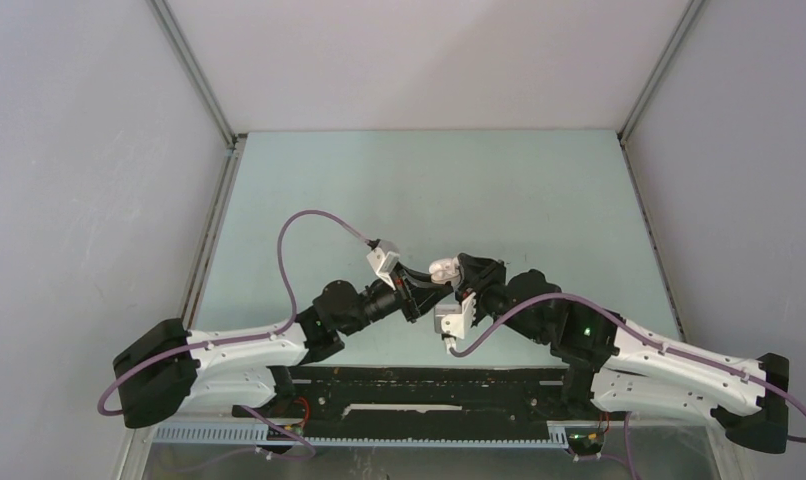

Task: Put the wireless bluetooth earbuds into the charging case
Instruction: Insert the right earbud into the right side groove of the charging case.

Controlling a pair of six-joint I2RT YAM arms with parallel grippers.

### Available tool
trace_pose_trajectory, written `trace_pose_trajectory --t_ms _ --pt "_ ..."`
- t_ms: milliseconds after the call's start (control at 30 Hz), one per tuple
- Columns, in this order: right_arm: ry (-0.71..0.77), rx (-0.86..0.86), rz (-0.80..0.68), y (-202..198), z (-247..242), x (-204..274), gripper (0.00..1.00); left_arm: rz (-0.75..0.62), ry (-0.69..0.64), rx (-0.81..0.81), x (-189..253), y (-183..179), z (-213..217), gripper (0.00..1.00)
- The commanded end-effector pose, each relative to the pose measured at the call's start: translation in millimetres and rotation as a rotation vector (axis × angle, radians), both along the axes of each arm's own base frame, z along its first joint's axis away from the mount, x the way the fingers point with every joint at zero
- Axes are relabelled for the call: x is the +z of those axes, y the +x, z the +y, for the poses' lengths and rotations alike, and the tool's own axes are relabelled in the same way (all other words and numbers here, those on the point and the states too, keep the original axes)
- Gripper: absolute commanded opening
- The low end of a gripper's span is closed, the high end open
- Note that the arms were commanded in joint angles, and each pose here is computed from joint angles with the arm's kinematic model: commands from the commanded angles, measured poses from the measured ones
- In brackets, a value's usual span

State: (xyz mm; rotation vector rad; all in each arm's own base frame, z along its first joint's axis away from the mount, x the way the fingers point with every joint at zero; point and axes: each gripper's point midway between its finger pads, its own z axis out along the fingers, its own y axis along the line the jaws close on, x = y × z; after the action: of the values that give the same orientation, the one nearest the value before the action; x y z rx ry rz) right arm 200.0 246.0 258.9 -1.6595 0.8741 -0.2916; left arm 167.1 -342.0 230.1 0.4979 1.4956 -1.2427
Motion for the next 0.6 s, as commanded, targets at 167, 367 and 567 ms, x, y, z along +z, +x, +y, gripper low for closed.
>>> trace_pose_trajectory --t_ms 167,367,567 --pt "-0.036 0.035 -0.034 -8 0 -12 0.0 -0.019 -0.085 0.099 21 16 10 0.06" --pt "-0.07 0.055 -0.029 -12 2 -22 0.14 -0.079 -0.056 0.091 18 14 11 0.06" --pt "-0.101 0.079 -0.014 -17 2 -30 0.29 -0.149 -0.02 0.078 9 13 10 0.06"
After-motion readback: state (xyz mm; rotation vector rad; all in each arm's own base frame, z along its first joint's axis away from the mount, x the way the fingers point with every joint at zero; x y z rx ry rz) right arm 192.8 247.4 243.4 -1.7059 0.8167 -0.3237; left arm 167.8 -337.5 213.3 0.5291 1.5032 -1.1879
